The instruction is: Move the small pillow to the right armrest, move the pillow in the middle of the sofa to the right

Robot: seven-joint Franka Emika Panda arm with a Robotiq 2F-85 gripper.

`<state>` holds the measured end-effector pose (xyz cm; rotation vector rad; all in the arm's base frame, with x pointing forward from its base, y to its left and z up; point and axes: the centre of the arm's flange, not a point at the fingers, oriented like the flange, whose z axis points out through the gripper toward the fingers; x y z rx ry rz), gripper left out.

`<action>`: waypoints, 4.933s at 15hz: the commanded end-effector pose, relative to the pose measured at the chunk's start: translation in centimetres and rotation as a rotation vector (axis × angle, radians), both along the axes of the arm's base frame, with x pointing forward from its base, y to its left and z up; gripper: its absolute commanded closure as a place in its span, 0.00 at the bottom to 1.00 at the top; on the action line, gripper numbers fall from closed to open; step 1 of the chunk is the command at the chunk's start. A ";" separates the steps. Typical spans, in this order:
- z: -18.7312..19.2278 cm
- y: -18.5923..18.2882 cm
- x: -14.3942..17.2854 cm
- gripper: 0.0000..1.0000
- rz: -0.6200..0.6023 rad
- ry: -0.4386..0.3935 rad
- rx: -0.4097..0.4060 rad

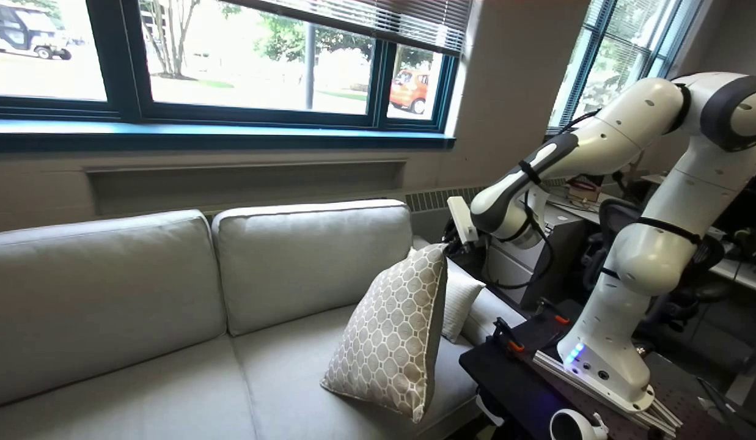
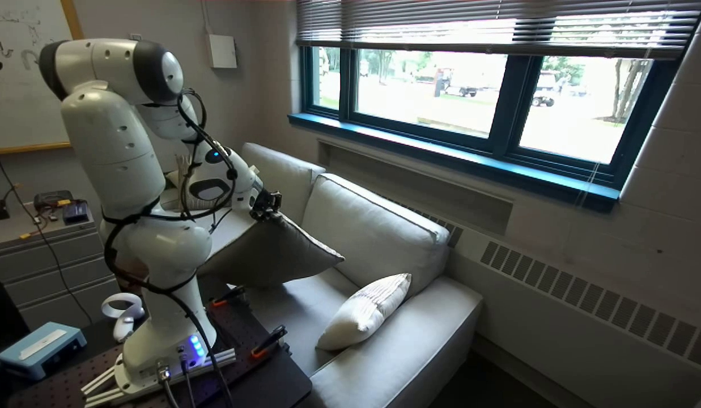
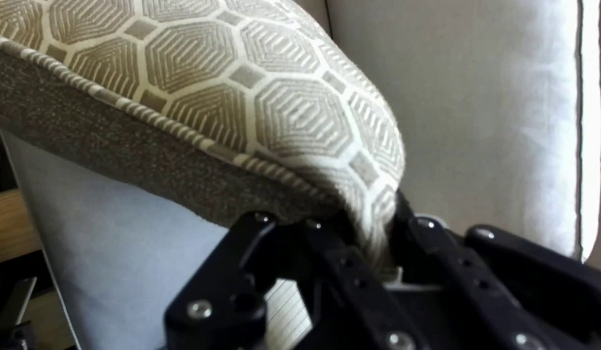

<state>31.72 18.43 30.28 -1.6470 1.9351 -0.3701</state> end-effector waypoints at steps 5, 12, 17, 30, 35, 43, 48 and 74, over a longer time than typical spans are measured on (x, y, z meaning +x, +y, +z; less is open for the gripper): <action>5.3 1.4 4.5 0.98 0.155 -0.024 -0.114; 5.9 -6.0 11.7 0.98 0.218 -0.025 -0.085; 7.4 -14.7 14.3 0.98 0.185 0.000 -0.029; 10.9 -22.1 17.4 0.98 0.233 0.115 -0.027; 13.6 -16.1 18.7 0.98 0.445 0.095 -0.065; 13.3 -20.8 20.7 0.98 0.828 0.140 0.094; 7.4 -24.5 22.5 0.98 0.981 0.305 0.207; -19.5 -25.6 45.6 0.96 0.677 0.587 0.338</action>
